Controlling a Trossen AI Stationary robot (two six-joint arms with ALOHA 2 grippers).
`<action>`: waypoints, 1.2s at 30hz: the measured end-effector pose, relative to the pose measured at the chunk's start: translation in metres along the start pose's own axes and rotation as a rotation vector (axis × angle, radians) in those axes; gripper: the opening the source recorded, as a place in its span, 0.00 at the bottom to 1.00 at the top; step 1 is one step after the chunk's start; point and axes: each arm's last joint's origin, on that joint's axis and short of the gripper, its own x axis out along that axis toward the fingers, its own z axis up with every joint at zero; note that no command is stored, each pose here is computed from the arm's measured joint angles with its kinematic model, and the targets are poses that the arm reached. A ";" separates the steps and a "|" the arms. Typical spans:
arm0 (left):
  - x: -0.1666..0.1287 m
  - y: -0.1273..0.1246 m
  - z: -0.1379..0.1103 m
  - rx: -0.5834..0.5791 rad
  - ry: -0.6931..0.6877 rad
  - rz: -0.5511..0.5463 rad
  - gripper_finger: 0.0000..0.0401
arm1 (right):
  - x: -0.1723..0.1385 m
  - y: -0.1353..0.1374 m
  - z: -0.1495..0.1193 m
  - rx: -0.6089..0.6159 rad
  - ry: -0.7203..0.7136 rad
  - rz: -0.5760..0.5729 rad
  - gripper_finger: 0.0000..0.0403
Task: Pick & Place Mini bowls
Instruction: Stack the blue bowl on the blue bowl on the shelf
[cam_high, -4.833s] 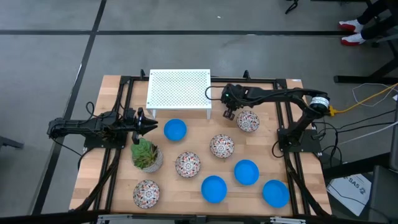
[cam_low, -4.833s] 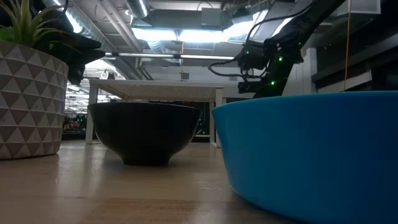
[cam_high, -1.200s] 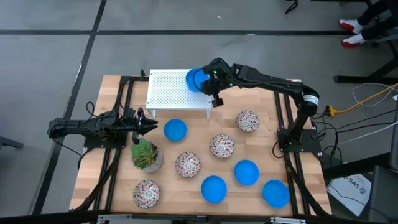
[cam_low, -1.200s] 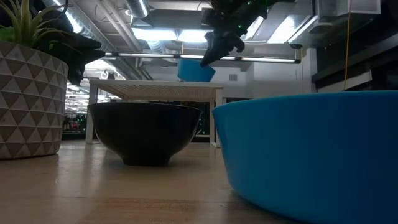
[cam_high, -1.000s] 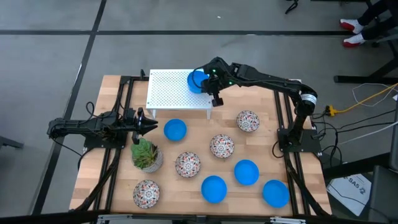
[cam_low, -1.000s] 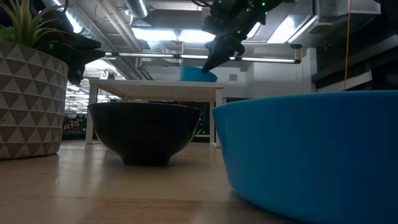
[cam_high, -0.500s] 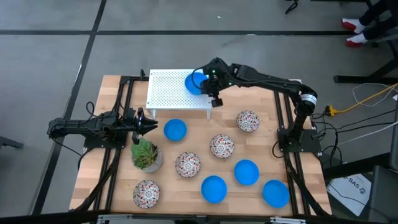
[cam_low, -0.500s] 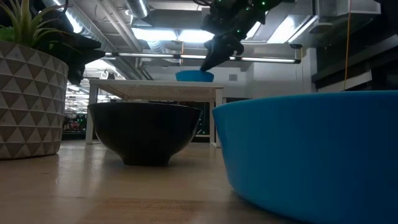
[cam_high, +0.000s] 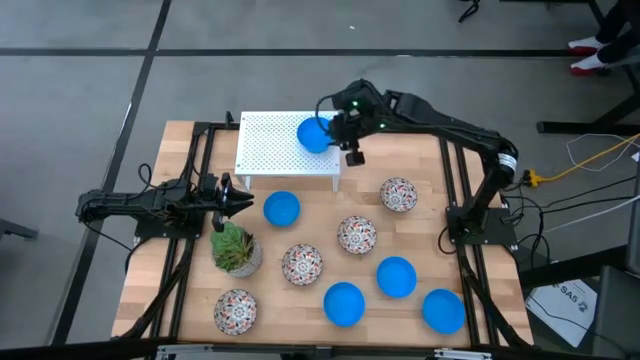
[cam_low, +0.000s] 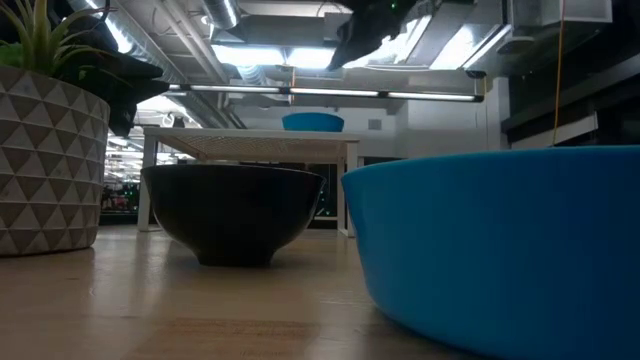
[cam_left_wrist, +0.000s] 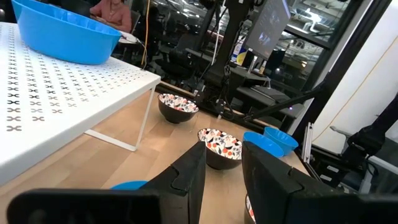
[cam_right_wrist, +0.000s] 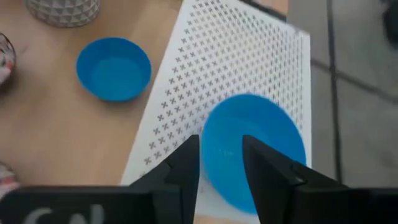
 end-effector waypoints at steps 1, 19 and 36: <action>0.000 0.000 0.000 0.000 0.000 0.000 0.25 | -0.004 0.000 0.001 0.027 0.008 0.006 0.30; 0.000 0.000 0.000 0.000 0.000 0.000 0.25 | -0.022 0.052 0.012 0.414 0.175 0.408 0.30; 0.000 0.000 0.000 0.000 0.000 0.000 0.25 | -0.026 0.106 0.034 0.604 0.337 0.491 0.30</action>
